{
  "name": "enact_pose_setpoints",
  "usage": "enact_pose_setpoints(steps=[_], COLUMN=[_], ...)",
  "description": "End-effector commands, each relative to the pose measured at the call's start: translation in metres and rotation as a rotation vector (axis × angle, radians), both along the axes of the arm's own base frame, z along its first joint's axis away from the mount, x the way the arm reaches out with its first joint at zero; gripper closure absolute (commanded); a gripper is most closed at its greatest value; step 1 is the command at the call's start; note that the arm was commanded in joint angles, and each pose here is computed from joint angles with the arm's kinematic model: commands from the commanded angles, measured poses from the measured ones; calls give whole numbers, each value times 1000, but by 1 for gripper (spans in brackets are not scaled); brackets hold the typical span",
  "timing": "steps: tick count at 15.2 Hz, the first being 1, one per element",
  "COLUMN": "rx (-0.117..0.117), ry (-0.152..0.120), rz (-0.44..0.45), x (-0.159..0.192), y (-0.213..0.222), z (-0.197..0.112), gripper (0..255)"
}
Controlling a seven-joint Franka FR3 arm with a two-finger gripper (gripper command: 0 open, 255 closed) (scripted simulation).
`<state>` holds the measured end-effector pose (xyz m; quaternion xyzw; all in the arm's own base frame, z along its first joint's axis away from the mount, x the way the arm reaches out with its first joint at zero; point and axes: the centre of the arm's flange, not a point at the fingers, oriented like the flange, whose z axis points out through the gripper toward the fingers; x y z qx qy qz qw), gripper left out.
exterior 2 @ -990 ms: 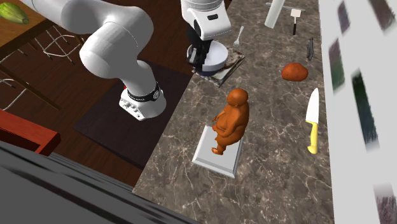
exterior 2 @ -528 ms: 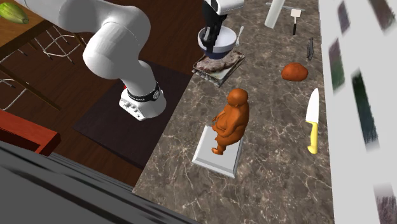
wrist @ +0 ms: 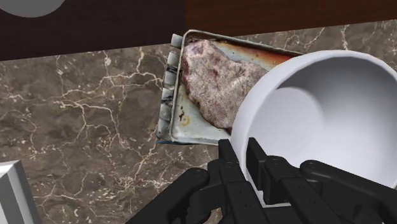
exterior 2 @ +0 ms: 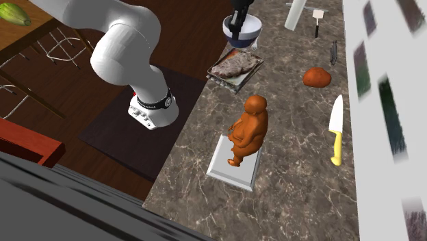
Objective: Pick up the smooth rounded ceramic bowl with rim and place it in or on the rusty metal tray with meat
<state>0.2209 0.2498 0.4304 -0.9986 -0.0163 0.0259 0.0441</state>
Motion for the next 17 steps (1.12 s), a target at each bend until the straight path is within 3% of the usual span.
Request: enact_pose_setpoints(steps=[1, 17], rx=[1, 1], ry=[0, 0], rz=[0, 0], x=[0, 0], y=[4, 4], z=[-7, -91], gripper=[255, 255])
